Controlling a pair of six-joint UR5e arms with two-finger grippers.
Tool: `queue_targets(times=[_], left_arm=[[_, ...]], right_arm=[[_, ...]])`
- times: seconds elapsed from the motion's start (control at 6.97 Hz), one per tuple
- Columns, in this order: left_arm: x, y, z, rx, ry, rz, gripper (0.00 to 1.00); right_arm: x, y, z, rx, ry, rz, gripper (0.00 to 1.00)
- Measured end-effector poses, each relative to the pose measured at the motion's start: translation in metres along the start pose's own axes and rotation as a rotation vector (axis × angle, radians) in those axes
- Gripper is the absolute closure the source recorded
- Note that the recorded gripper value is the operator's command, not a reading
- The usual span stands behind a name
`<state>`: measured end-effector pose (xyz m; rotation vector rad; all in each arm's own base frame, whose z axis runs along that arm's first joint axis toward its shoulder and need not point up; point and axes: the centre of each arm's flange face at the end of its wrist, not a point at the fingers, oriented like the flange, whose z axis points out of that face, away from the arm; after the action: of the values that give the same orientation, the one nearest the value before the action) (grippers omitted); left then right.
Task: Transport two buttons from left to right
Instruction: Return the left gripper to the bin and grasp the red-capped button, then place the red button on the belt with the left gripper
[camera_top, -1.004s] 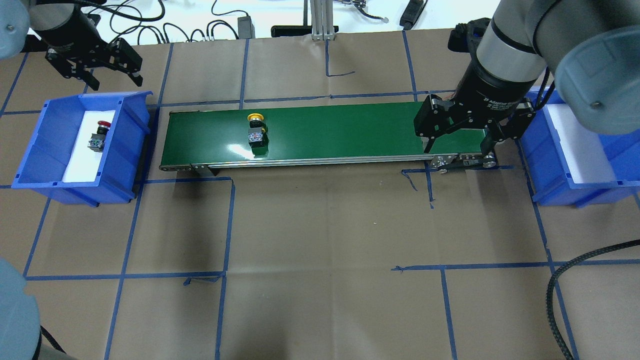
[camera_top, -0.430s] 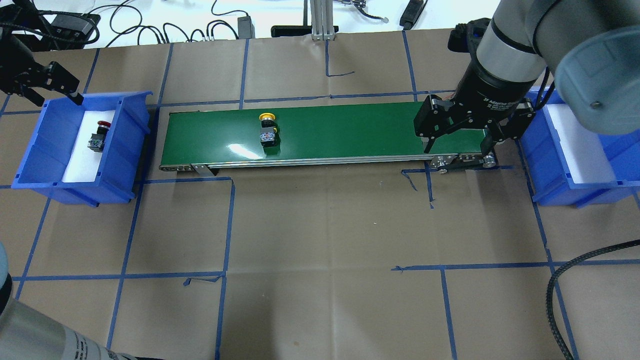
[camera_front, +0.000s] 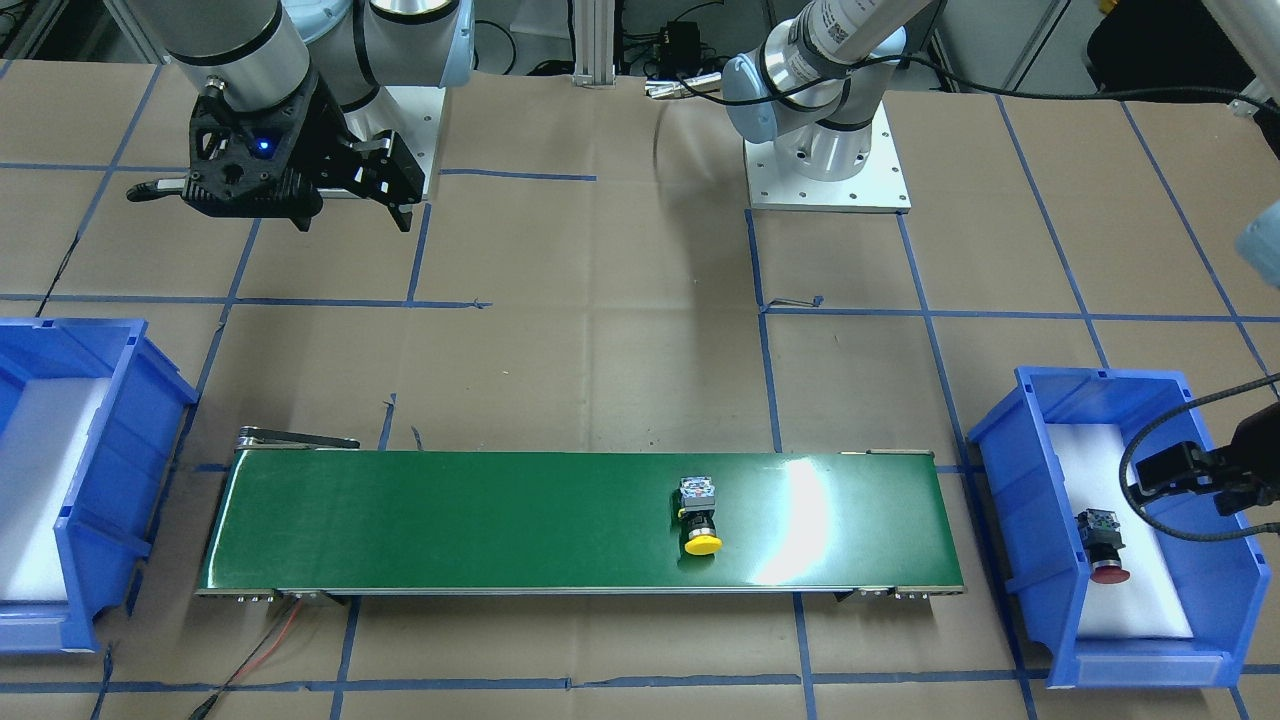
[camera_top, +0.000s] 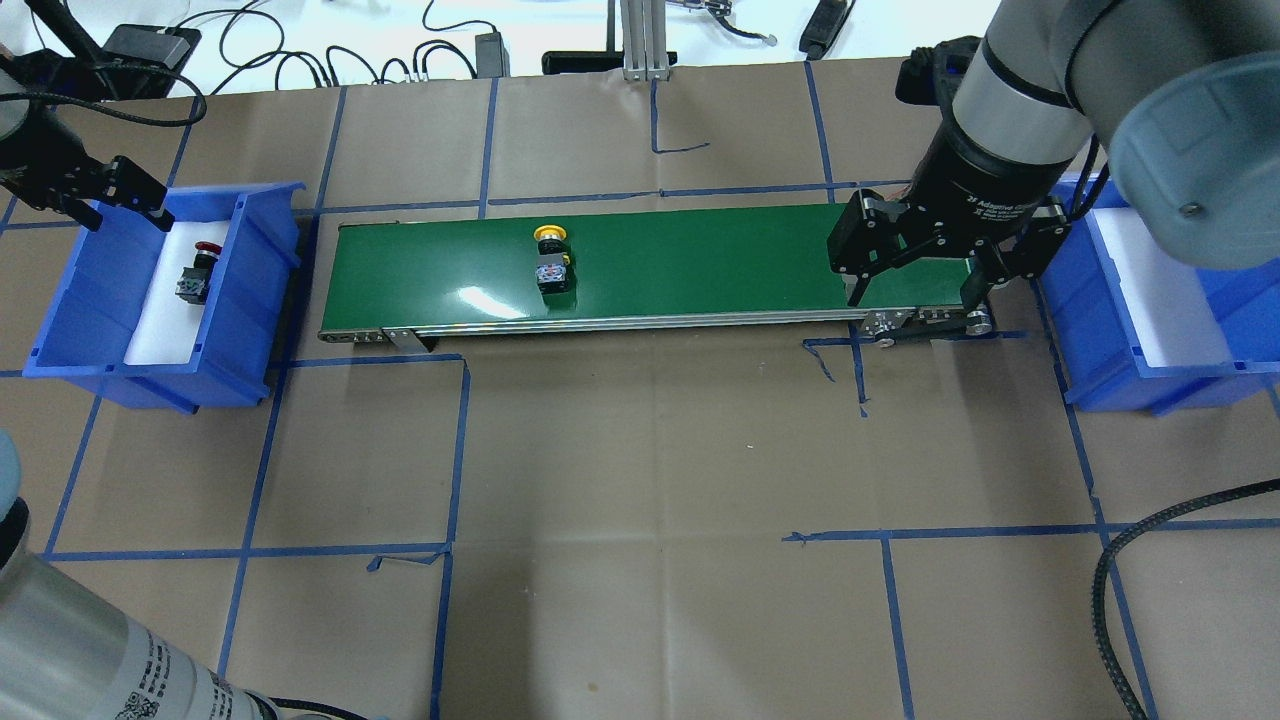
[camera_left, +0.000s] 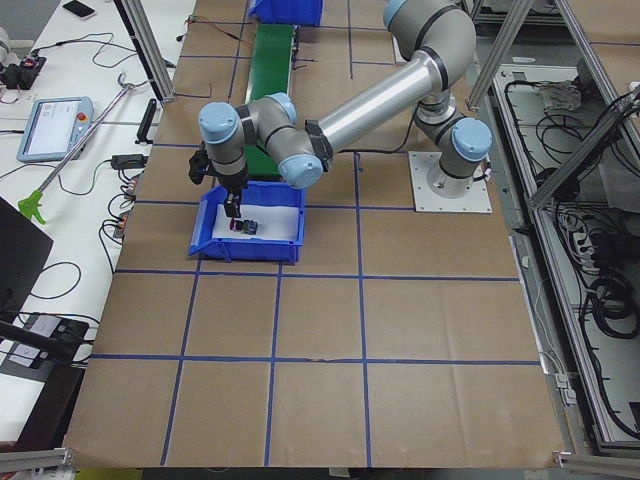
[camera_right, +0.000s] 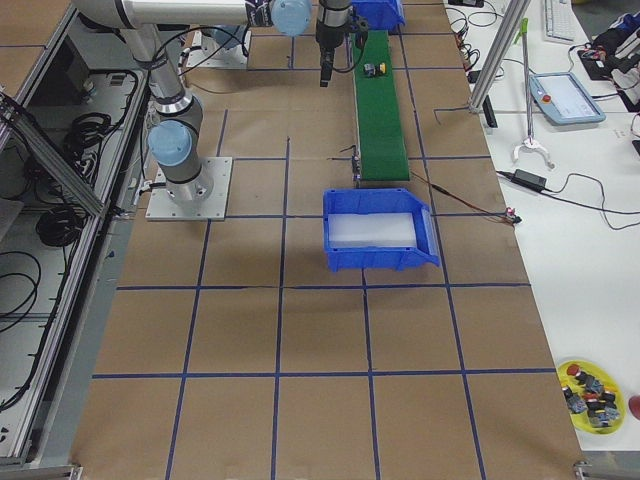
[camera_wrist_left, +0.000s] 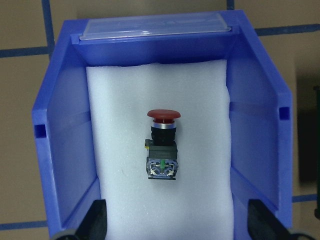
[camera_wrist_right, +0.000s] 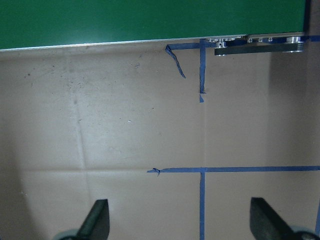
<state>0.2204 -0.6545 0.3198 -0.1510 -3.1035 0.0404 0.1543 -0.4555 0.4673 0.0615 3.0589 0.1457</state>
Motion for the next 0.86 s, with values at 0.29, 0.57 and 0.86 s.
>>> queue_targets(times=[0.29,0.57,0.86], left_arm=[[-0.001,-0.002,0.037,0.0,-0.001,0.008,0.0],[-0.001,0.0,0.08,0.012,-0.011,0.01,0.0],[-0.003,-0.001,0.105,0.006,-0.008,0.009,0.24]], right_arm=[[0.0,0.0,0.0,0.0,0.0,0.0,0.0],[0.0,0.0,0.0,0.0,0.0,0.0,0.0],[0.0,0.0,0.0,0.0,0.0,0.0,0.0]])
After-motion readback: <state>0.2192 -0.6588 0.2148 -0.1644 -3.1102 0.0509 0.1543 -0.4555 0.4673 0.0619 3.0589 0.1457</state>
